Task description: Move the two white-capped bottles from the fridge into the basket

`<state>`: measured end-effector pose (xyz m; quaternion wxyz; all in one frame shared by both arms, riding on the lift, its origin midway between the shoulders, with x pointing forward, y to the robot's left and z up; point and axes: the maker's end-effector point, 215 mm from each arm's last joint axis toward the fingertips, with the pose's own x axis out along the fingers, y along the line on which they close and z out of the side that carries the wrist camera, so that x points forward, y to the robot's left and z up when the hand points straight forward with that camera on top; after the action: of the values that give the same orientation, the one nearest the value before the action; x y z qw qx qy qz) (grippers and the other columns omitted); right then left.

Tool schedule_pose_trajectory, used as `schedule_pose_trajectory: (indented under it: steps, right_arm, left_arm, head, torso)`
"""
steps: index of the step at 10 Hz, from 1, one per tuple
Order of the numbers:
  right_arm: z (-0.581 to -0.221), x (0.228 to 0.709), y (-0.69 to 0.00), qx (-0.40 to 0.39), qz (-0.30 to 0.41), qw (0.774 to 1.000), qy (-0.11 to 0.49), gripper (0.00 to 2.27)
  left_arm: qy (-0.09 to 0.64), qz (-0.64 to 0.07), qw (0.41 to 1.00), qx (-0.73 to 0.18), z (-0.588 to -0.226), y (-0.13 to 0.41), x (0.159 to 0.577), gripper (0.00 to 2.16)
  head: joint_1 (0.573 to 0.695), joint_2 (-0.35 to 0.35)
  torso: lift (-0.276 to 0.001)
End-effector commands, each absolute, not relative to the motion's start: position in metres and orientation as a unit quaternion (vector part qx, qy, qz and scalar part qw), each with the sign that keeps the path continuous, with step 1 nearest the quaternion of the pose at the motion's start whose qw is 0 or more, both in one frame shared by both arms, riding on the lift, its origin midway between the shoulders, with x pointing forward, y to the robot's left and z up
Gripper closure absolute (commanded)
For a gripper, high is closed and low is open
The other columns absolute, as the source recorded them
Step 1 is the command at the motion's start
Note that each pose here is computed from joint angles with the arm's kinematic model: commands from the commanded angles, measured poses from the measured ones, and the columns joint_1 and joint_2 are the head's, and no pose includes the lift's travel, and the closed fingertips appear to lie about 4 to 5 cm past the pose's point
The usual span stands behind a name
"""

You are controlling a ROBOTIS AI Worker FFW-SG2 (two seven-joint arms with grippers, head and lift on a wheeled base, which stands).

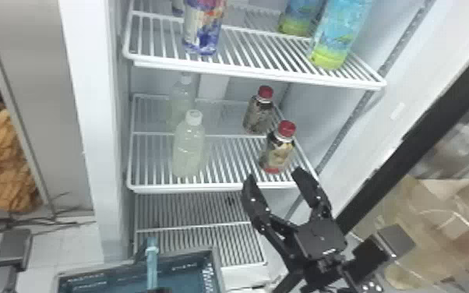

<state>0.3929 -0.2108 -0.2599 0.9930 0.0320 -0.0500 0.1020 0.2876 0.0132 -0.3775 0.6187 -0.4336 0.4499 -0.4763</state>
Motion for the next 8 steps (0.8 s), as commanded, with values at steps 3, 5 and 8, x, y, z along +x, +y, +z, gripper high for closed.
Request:
schedule_pose_trajectory:
  steps: [3,5,8]
  right_arm:
    - [-0.261,0.394,-0.209,0.032,0.103,0.993,-0.048,0.2]
    - [-0.26,0.394,-0.209,0.032,0.104,0.993,-0.049,0.2]
    - [-0.267,0.403,-0.197,0.037,0.118,0.991,-0.044,0.2]
  left_arm:
    - [0.45,-0.476,0.619,-0.434,-0.378,0.013,0.288,1.16]
    - [0.449,-0.477,0.618,-0.434,-0.377,0.013,0.288,1.16]
    - [0.449,-0.478,0.617,-0.435,-0.376,0.012,0.287,1.16]
  head:
    - [0.695,-0.327]
    - [0.695,-0.325]
    - [0.695,-0.323]
  torso:
    - [-0.26]
    - [-0.26]
    - [-0.26]
